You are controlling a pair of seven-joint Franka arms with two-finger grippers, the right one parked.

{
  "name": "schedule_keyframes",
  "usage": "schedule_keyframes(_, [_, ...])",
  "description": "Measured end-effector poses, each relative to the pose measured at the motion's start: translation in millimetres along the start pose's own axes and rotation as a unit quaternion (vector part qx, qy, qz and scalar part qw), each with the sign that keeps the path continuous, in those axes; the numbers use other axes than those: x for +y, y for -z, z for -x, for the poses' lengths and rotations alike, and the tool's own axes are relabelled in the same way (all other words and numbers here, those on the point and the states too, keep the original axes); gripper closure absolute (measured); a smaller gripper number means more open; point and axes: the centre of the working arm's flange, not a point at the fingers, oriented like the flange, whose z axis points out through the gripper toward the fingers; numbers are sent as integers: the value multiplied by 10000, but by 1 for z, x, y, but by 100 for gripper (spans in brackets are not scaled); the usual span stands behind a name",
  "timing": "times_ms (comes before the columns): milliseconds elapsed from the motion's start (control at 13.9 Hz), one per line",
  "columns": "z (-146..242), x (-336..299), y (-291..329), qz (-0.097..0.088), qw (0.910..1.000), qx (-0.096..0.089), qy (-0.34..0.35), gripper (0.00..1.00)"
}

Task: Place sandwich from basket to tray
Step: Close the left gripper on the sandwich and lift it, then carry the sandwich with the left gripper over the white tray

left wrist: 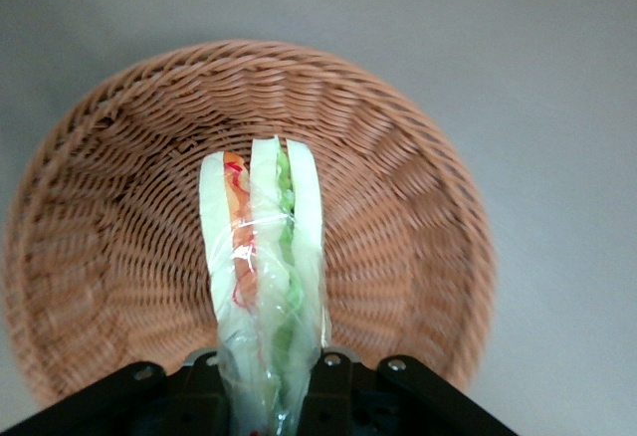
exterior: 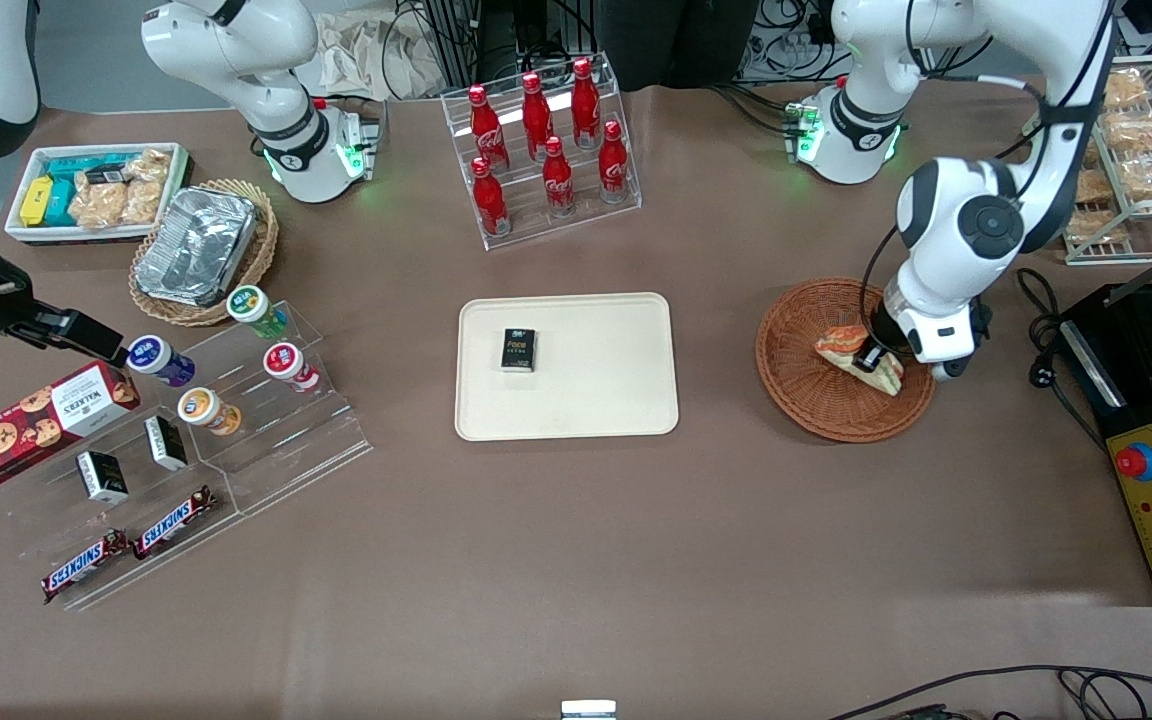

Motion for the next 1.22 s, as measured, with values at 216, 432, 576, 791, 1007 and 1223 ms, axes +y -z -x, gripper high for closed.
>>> schedule_keyframes(216, [16, 30, 79, -355, 9950, -147, -925, 80])
schedule_keyframes(432, [27, 50, 128, -425, 9823, -216, -1809, 80])
schedule_keyframes(576, [41, 62, 143, -228, 9707, -262, -2378, 80])
schedule_keyframes(791, [67, 75, 150, 72, 9502, -505, -3076, 80])
schedule_keyframes(1007, [123, 98, 154, 270, 9300, -377, -3647, 80])
schedule_keyframes(1223, [179, 117, 148, 410, 9076, -221, -4171, 80])
